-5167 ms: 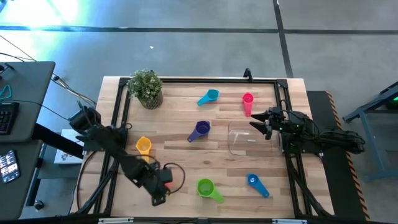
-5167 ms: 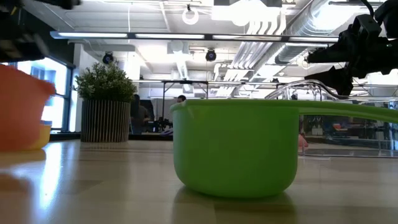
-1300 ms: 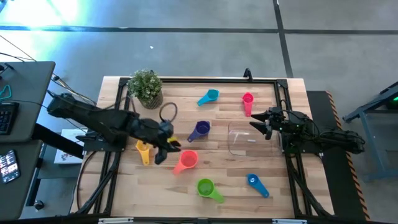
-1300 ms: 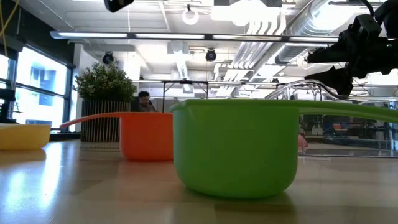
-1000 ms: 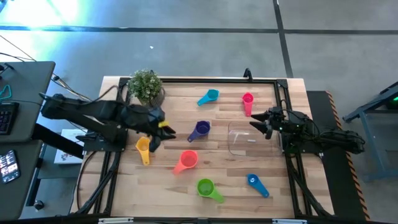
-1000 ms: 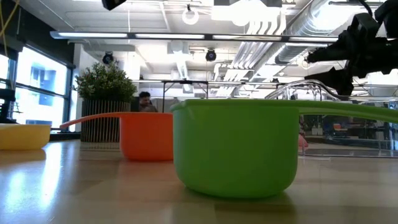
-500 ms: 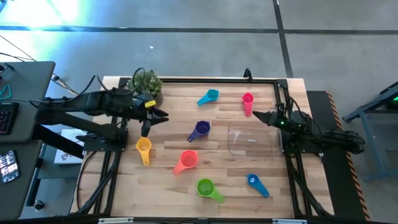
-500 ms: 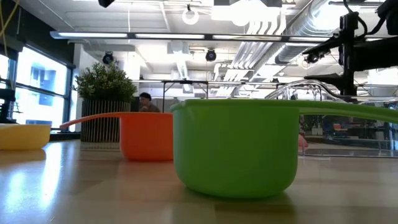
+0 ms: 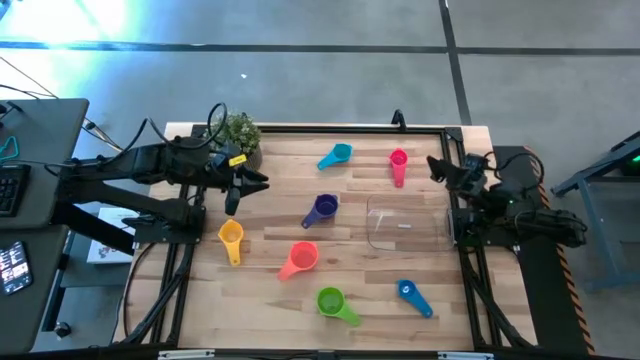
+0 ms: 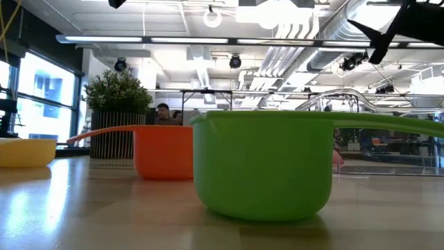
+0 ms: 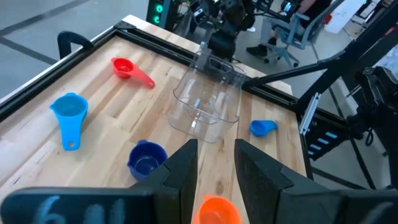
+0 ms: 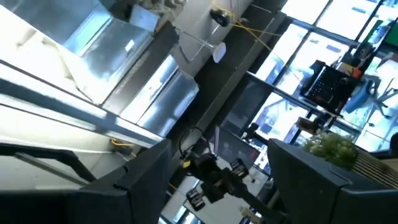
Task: Nest measuring cups in basket
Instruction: Stack the green measuring cup on top of the orange measuring cup
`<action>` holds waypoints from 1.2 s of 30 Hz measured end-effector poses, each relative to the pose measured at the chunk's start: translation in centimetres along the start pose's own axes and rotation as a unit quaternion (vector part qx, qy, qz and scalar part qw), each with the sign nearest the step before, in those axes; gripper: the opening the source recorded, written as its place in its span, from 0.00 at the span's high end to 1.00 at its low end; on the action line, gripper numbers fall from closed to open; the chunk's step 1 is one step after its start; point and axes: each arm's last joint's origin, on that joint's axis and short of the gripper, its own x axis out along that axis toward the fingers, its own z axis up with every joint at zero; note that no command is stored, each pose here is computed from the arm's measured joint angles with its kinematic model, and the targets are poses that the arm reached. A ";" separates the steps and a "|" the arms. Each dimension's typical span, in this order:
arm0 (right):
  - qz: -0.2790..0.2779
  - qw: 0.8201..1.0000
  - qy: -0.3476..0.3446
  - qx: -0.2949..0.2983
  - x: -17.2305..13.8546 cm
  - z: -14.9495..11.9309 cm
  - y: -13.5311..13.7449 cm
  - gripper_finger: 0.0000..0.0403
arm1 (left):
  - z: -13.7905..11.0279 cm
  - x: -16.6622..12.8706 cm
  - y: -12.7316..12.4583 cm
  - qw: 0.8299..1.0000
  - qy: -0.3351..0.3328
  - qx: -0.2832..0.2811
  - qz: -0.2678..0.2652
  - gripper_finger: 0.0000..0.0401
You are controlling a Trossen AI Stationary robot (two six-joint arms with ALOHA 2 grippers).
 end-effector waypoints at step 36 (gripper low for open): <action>-0.272 0.833 0.477 -0.072 19.3 -13.2 10.5 0.36 | -1.2 -2.3 0.5 0.995 0.041 -0.086 0.001 0.76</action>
